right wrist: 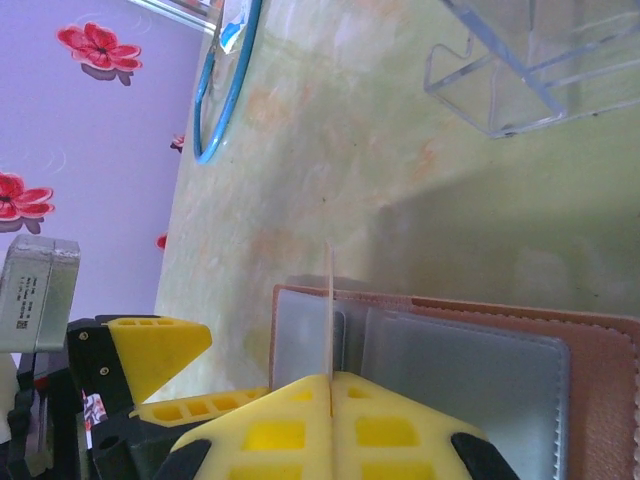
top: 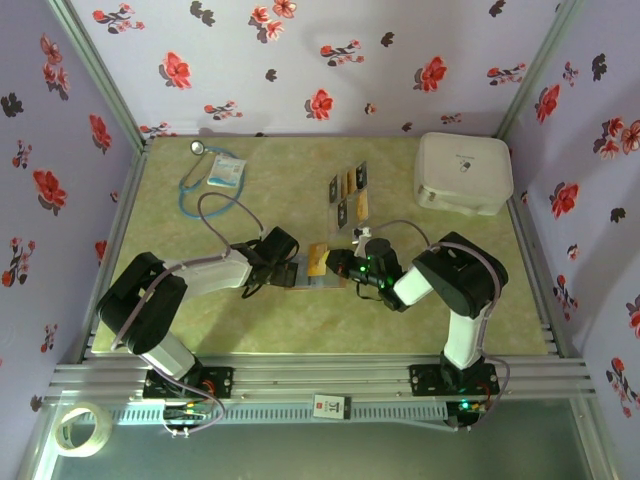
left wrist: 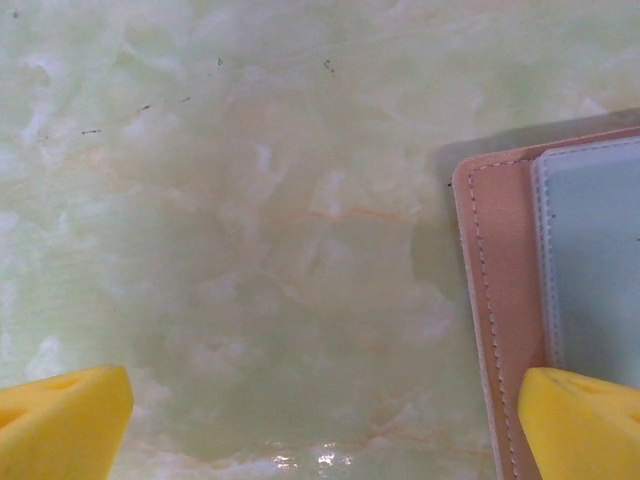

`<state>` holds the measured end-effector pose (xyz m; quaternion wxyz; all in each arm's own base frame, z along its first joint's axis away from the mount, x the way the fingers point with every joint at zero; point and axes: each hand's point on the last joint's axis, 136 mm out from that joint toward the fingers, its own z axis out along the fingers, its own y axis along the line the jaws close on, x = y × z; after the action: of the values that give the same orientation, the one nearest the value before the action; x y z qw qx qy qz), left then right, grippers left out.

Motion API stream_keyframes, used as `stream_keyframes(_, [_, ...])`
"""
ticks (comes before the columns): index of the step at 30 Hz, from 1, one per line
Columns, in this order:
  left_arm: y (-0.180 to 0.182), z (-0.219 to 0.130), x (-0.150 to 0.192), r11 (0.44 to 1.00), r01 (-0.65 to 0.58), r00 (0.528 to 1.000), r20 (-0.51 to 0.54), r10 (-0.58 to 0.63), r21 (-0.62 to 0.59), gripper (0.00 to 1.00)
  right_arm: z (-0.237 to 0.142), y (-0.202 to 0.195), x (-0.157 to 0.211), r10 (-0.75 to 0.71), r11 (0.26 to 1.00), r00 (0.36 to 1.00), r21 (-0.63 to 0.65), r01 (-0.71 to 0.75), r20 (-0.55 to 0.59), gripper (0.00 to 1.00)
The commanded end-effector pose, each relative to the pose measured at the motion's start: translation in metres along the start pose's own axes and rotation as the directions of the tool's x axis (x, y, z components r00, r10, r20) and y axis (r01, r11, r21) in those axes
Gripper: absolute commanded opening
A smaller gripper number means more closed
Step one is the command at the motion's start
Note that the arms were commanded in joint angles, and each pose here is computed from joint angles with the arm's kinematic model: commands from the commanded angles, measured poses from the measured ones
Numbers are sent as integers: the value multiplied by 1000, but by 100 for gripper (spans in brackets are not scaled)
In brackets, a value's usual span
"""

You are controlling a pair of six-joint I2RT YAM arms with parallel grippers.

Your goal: Put the credit cards into the card holder

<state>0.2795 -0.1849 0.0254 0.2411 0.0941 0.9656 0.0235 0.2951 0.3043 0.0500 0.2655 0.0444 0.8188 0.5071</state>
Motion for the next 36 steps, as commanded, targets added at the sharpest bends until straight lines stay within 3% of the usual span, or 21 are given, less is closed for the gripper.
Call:
stream_keyframes(1, [11,9,14,999,1,999,-42,-3,-48,100,-1,-3,7,9,1000,1000,-8,-9,-11,0])
stream_keyframes(36, [9,9,13,999,0,999,-42,-2,-45,100,-5,-15,25,50,999,998,-11,-51,-41,0])
